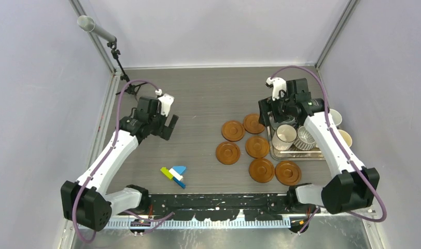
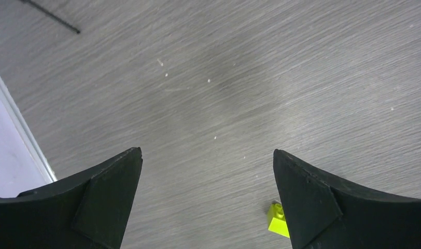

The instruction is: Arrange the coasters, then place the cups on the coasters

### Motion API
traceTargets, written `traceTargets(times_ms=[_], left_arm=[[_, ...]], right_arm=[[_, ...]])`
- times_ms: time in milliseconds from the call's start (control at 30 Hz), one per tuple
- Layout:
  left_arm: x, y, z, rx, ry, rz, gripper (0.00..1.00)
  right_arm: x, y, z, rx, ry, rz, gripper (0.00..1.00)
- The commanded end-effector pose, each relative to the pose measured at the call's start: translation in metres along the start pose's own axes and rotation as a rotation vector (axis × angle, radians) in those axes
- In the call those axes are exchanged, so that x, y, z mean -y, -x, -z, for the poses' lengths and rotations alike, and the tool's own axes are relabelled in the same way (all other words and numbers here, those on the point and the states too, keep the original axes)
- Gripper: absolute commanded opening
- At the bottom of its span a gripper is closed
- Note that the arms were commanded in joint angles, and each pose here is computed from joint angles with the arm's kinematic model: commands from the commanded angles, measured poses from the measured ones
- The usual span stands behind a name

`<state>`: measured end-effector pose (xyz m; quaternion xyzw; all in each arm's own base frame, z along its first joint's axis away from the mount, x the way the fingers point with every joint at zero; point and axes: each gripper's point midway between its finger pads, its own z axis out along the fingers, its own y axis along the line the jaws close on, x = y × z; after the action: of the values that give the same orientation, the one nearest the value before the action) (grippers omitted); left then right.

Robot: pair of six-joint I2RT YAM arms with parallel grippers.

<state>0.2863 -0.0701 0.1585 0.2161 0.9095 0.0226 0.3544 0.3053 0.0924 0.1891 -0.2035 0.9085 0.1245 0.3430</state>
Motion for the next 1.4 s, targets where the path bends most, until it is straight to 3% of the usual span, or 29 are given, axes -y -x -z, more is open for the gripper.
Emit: traceTargets(times_ms=[0,300,567,933,1367], left_arm=[[0.012,0.046,0.004,0.102,-0.086,-0.071,1.0],[0.085,0.104,-0.02,0.164,-0.309,-0.121,1.0],[0.134,0.134,-0.058,0.181,-0.443,-0.063,0.96],[0.185,0.133,-0.11,0.207,-0.497,-0.053,0.87],[0.228,0.128,-0.146,0.233,-0.48,-0.171,0.87]], right_arm=[[0.001,0.023,-0.005,0.009,0.031,0.097,0.92],[0.019,0.05,-0.035,-0.074,0.054,0.19,0.89],[0.027,0.04,-0.078,-0.168,0.129,0.289,0.85],[0.043,0.016,-0.131,-0.24,0.147,0.332,0.77],[0.05,-0.002,-0.169,-0.277,0.169,0.345,0.73]])
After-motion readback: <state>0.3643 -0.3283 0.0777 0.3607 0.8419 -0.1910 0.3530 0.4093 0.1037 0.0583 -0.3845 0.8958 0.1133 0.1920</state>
